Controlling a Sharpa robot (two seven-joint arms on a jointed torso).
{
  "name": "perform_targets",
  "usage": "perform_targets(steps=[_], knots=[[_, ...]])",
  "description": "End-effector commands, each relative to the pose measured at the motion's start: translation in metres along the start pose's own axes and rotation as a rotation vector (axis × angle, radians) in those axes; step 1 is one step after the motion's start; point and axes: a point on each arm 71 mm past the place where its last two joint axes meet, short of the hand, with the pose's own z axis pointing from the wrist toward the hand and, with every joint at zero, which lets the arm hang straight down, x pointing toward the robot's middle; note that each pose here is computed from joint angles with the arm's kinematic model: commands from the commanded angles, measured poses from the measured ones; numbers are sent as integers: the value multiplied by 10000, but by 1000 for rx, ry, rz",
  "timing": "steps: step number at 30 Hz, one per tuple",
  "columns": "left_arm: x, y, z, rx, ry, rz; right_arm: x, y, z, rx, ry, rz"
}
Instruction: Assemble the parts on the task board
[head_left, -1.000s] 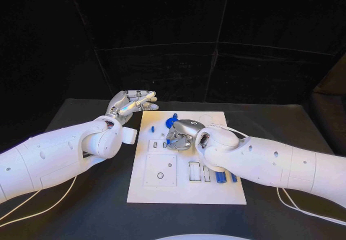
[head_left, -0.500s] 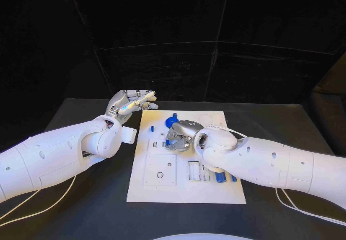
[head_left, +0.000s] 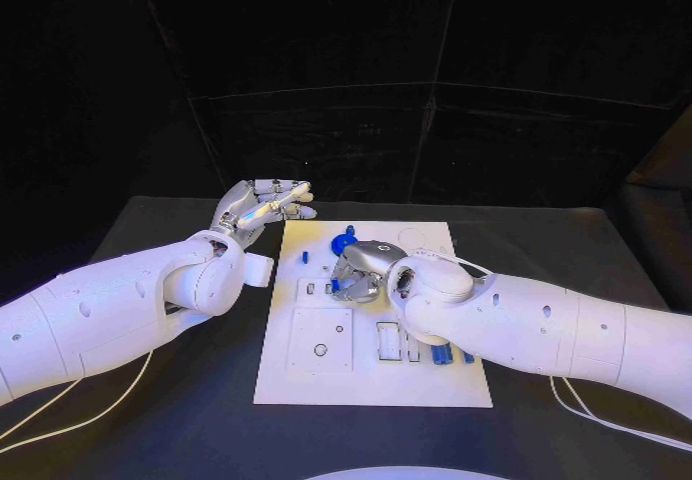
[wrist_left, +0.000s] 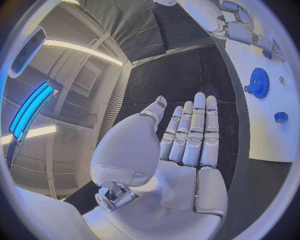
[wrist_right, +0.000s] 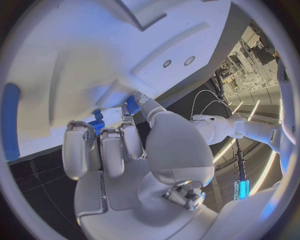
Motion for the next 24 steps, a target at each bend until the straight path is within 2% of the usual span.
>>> perform_targets(steps=[1, 17, 24], knots=[[13, -13, 8, 5, 12, -6, 89, -57, -12, 43, 48, -20], [6, -12, 7, 5, 10, -5, 78, -66, -13, 60, 32, -21], [6, -12, 7, 5, 10, -5, 62, -60, -11, 59, 8, -12]])
